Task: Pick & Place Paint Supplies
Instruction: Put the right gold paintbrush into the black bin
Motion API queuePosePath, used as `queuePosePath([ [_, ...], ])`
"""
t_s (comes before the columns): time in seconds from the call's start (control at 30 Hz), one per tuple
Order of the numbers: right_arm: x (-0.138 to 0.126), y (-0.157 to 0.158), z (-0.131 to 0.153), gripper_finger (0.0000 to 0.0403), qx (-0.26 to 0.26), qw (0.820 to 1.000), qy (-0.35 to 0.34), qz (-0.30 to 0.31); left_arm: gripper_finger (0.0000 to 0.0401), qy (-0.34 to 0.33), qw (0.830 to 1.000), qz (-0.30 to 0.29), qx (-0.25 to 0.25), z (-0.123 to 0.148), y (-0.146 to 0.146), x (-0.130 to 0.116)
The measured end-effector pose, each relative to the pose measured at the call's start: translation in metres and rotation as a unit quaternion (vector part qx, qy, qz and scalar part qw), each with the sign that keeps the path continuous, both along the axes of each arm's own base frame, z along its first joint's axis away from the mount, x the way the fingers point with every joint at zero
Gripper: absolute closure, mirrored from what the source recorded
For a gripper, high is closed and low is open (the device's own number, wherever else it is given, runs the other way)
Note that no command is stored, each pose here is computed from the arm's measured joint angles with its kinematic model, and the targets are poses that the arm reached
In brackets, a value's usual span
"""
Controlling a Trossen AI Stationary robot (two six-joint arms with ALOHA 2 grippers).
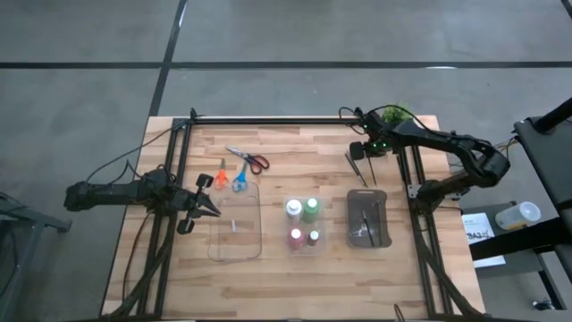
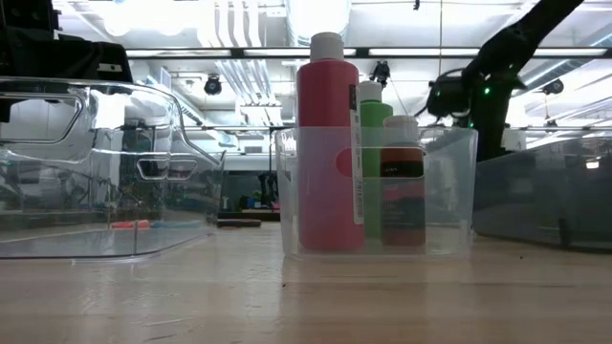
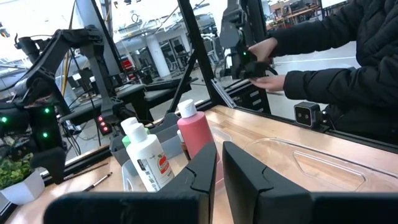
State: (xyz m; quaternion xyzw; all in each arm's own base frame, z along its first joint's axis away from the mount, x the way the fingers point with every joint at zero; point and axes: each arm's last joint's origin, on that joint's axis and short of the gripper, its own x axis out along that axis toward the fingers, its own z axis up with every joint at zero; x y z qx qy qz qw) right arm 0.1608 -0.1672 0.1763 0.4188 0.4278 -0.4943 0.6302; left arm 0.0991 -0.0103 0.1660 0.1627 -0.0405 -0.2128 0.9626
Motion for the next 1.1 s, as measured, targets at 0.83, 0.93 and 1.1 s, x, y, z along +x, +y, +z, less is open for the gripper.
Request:
queuePosePath([
  [0.83, -0.029, 0.051, 0.093, 0.039, -0.094, 0.957, -0.26, 0.086, 0.0365, 0.0, 1.0, 0.0, 0.0, 0.0, 0.0, 0.0],
  [0.93, -0.03, 0.059, 0.098, 0.039, -0.092, 0.951, -0.28, 0.096, 0.0365, 0.0, 1.0, 0.0, 0.0, 0.0, 0.0, 0.0],
  [1.1, -0.028, 0.073, 0.105, 0.039, -0.079, 0.939, -0.309, 0.127, 0.0365, 0.0, 1.0, 0.0, 0.0, 0.0, 0.0, 0.0],
])
